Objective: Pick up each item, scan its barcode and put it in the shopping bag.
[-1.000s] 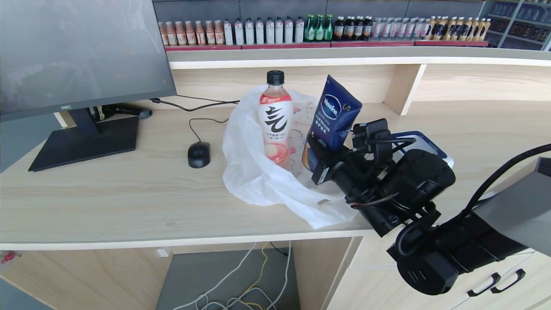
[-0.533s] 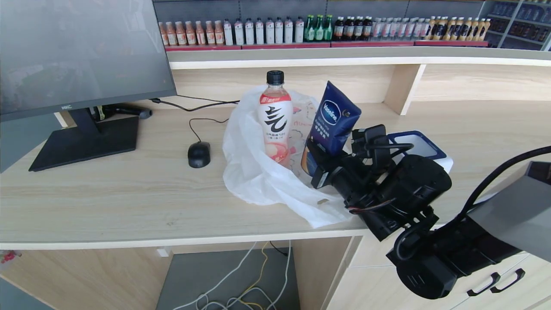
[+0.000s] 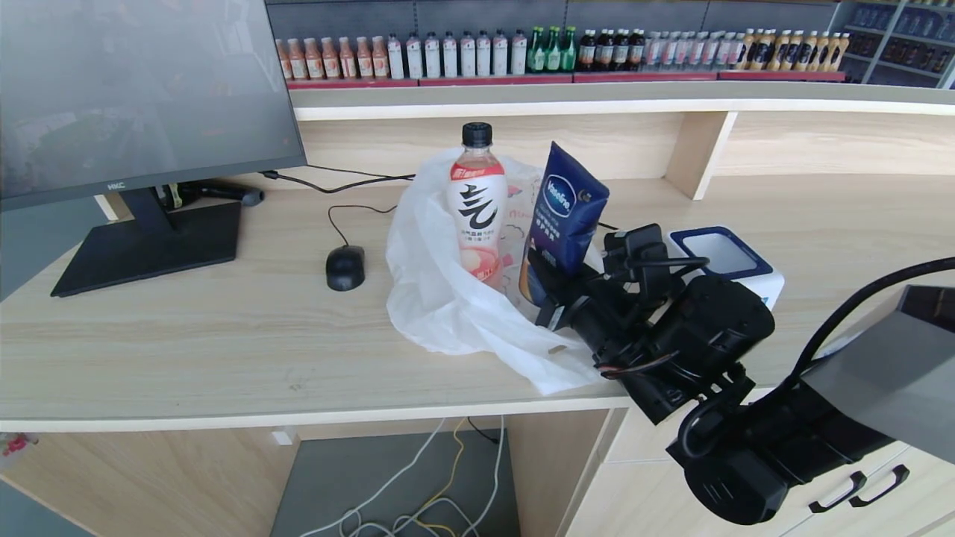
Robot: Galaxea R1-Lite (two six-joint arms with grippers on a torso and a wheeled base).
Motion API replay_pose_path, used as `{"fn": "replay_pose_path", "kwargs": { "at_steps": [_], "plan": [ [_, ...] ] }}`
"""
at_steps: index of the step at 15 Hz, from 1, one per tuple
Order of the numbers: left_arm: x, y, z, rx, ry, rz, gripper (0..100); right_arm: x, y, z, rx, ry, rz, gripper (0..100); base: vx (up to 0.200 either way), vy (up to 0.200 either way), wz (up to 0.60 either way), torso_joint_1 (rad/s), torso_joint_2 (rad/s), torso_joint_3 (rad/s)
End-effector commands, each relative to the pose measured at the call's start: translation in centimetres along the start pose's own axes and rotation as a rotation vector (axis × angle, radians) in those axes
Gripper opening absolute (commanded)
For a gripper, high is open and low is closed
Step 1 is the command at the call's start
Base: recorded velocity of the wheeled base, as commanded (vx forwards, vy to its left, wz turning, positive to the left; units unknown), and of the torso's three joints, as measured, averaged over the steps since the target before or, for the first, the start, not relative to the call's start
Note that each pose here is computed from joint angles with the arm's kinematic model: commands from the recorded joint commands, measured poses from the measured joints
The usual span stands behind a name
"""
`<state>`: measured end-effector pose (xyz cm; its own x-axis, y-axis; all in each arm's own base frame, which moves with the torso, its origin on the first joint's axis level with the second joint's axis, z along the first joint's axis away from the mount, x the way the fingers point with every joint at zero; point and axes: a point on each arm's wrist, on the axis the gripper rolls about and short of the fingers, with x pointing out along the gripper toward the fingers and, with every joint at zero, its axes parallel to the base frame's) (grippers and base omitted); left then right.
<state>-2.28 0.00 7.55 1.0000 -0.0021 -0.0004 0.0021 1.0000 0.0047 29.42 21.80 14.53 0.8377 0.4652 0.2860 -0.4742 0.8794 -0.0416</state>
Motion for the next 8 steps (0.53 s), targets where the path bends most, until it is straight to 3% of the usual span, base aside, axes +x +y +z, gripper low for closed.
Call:
{"fn": "replay_pose_path", "kwargs": {
  "at_steps": [1, 8],
  "plan": [
    [0.00, 0.00, 0.00, 0.000, 0.000, 0.001, 100, -0.08, 0.04, -0.71, -0.003, 0.026, 0.002, 0, 0.000, 0.000, 0.00, 0.000, 0.00, 0.000],
    [0.00, 0.00, 0.00, 0.000, 0.000, 0.001, 100, -0.04, 0.06, -0.86, -0.002, 0.029, 0.002, 0, 0.000, 0.000, 0.00, 0.000, 0.00, 0.000]
  ]
}}
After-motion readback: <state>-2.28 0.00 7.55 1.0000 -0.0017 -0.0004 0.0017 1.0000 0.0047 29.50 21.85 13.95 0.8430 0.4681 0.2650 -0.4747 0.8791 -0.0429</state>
